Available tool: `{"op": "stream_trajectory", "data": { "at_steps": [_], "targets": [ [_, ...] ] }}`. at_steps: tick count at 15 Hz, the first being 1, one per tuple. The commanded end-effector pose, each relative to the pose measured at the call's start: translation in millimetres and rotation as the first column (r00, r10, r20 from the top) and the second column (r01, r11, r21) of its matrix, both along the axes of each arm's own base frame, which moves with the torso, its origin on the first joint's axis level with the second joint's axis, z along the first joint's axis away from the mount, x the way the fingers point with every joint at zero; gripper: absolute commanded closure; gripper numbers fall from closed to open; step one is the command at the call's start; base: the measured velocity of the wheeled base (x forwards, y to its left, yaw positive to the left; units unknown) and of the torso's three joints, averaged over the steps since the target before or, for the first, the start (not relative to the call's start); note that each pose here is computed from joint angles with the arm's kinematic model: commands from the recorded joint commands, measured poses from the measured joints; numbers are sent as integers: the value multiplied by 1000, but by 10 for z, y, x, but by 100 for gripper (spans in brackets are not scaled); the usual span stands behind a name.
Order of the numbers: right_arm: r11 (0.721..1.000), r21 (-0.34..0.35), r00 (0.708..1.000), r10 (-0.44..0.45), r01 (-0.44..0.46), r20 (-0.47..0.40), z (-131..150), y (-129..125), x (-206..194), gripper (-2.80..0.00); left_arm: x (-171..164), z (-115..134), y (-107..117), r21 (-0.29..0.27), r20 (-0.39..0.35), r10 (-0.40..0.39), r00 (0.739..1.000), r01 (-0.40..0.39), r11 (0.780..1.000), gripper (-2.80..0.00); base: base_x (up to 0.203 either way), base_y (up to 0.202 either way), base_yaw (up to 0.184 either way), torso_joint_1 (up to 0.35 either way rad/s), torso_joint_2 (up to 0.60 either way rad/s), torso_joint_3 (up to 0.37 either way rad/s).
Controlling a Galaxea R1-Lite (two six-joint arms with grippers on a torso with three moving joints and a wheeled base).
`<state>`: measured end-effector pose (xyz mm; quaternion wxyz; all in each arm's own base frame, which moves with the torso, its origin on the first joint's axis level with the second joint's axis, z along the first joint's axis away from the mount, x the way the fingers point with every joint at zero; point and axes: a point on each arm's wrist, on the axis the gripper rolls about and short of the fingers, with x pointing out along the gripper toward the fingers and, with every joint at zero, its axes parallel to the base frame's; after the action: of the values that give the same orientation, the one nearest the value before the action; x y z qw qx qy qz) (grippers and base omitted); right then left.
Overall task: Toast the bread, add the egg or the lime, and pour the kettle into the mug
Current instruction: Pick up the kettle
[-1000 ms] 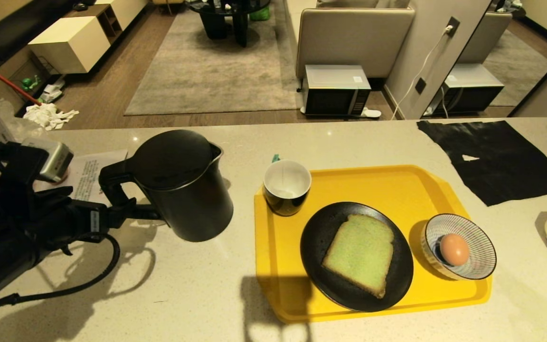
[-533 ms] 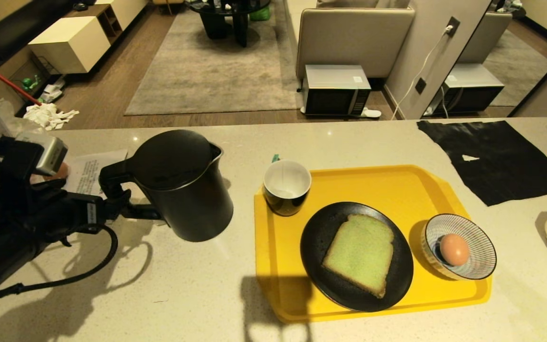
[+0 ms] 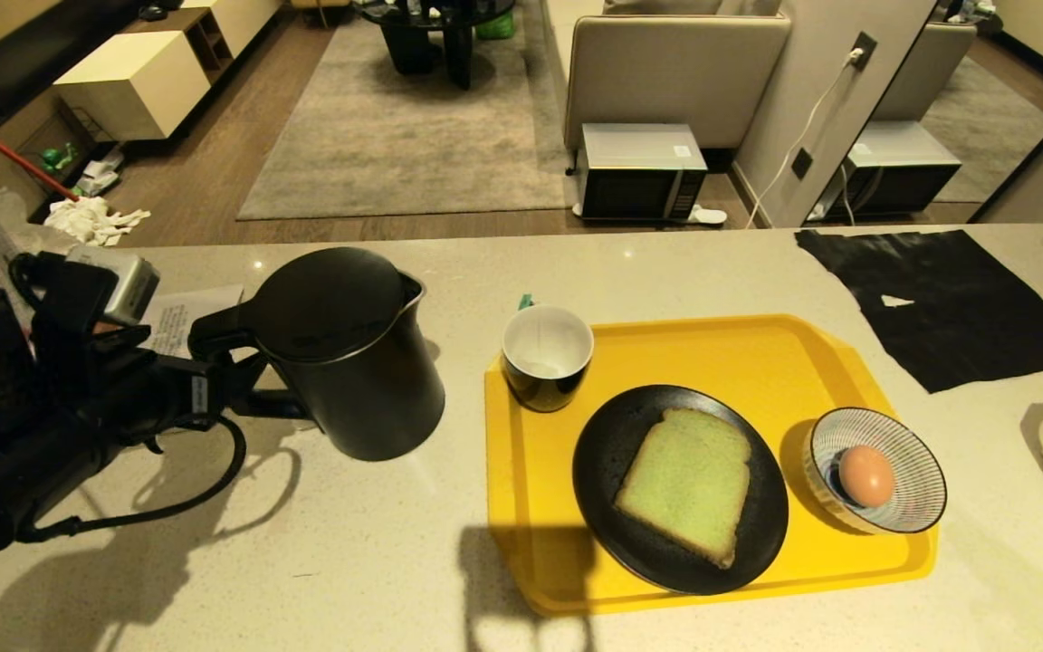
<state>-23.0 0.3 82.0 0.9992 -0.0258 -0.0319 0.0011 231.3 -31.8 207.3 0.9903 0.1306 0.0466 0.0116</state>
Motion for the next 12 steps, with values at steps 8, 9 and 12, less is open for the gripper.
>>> {"op": "stream_trajectory", "data": {
  "at_steps": [8,9,12],
  "targets": [
    [1000,-1,1000,-1,1,-28,-76,0,23,0,188,-89,-34,46,28,-7,1000,5,999,-280,0,0,0,0,0,0],
    [1000,-1,1000,-1,1,-28,-76,0,23,0,203,-93,-36,45,32,-7,999,5,999,-280,0,0,0,0,0,0],
    [1000,-1,1000,-1,1,-27,-72,0,22,0,247,-92,-43,57,45,-9,999,6,998,0,0,0,0,0,0,0]
  ]
}}
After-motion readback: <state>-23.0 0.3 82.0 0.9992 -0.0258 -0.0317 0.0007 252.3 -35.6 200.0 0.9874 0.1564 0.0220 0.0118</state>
